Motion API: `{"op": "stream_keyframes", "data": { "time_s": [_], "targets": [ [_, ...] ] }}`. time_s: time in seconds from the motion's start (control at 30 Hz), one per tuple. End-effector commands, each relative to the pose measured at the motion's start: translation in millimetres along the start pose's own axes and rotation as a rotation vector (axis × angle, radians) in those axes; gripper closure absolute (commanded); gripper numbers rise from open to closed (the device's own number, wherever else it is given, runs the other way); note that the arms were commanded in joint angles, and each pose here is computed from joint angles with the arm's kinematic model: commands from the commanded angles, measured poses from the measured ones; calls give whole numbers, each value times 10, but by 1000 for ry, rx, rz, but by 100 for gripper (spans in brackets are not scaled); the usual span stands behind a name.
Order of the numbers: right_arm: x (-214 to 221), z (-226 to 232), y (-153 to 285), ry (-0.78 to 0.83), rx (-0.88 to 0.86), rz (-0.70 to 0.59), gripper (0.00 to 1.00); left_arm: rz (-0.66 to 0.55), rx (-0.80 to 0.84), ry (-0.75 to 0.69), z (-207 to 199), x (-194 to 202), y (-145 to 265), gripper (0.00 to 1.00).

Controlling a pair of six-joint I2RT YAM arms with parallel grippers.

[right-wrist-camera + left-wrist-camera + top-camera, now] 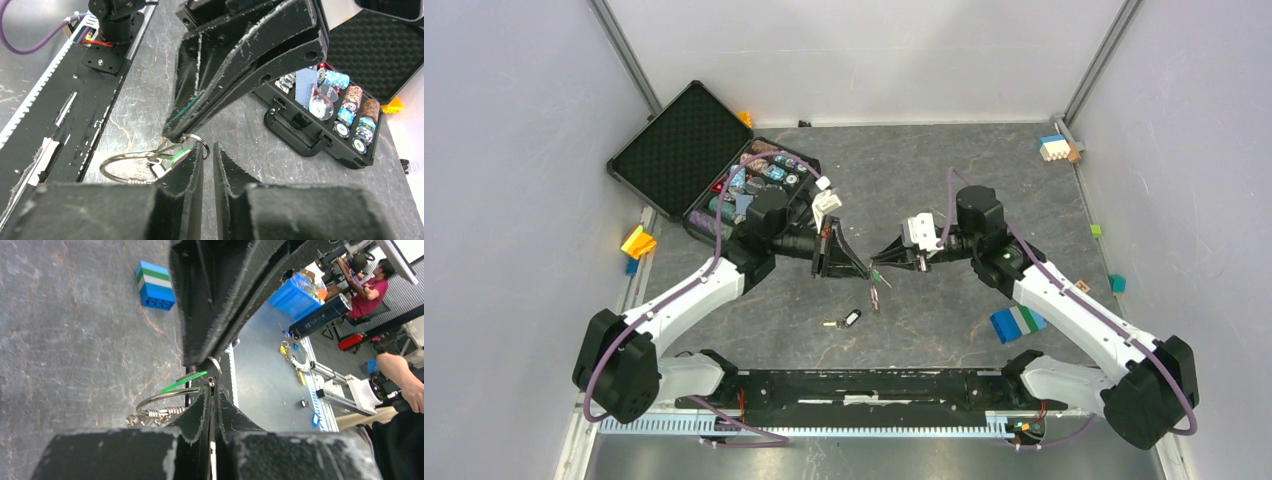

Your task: Put the keys on the keyring

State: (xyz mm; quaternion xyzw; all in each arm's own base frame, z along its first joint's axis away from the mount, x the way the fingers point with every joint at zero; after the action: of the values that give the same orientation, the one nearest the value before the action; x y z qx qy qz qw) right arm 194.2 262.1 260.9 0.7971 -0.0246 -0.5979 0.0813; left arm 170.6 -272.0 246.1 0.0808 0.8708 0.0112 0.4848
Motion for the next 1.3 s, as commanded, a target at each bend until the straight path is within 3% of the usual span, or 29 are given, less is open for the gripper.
{"op": "stream_keyframes", "data": {
  "time_s": [0.0,0.17,0.33,0.57,0.77,0.97,1.27],
  "targets": [
    [-30,-199,-5,42,65,42,77,33,58,-80,-149,-15,-7,98],
    [-22,-321,49,33,141,97,58,17,57,-74,-155,-14,-6,98],
    [-62,-347,213,89,229,151,49,-20,30,-80,-131,-51,9,98],
    [-48,-210,349,105,249,189,45,-83,-73,-94,-9,-180,105,98],
    [-52,-3,189,8,131,66,44,-118,-107,-138,21,-316,142,98],
    [54,6,51,-103,90,16,43,-119,-170,-197,111,-443,152,98],
    [118,66,-54,-178,13,-30,45,-122,-164,-356,125,-321,185,98]
  ]
}}
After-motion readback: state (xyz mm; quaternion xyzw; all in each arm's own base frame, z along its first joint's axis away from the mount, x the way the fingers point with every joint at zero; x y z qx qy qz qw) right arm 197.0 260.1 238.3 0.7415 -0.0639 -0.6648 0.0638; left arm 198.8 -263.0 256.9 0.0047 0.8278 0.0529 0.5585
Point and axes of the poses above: each gripper's point midway between its finger pads, its own y axis back along the fingers, its own z axis along the line the jaws close on, x = y × z, the point moved 3 cm from there along y, back along the fingers, and after that the axes turned 3 degrees about -y, right-handed, at the moved point
